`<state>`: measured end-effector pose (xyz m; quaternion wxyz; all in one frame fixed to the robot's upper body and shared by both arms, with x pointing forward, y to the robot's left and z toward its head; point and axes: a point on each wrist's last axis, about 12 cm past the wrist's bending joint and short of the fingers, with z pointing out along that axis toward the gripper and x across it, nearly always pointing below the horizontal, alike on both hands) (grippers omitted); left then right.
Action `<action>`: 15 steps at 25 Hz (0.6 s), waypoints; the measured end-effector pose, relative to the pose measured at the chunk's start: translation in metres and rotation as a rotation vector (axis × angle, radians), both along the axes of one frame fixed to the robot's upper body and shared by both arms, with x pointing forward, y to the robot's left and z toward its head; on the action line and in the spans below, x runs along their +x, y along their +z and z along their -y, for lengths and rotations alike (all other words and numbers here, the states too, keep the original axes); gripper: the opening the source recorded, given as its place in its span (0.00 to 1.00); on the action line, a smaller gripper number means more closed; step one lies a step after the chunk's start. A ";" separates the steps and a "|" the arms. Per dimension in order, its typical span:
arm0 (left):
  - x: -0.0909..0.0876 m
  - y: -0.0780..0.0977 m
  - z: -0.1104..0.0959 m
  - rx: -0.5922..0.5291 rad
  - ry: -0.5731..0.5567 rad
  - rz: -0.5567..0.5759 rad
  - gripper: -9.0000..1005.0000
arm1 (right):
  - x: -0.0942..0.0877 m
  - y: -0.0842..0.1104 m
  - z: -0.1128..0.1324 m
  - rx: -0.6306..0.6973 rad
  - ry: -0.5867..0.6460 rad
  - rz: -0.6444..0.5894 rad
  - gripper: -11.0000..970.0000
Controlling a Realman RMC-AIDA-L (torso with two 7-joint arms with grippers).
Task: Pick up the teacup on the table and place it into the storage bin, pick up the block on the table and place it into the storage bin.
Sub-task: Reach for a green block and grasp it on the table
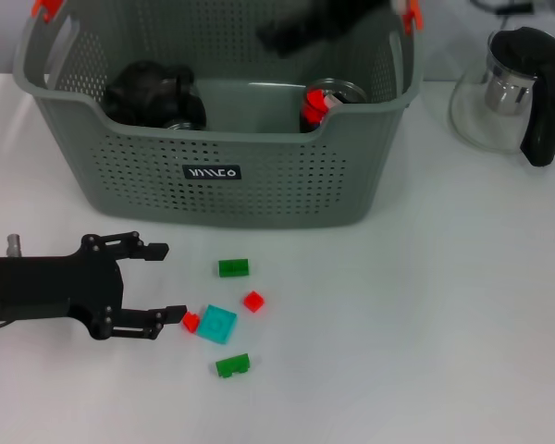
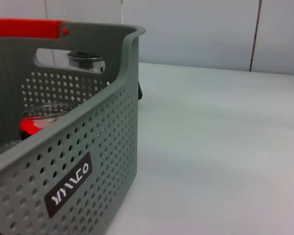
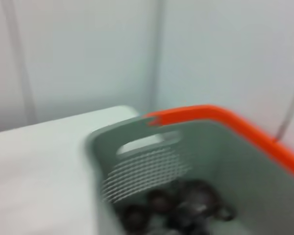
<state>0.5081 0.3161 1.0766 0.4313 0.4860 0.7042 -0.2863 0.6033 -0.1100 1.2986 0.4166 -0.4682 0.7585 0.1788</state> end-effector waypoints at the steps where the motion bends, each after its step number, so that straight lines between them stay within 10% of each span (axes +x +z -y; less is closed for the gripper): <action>1: 0.000 0.000 0.000 0.001 0.000 0.001 0.84 | -0.008 0.000 0.001 -0.008 0.032 -0.022 0.93; 15: 0.001 0.001 0.000 0.004 -0.002 0.006 0.84 | -0.062 -0.063 -0.009 -0.269 0.321 -0.350 0.95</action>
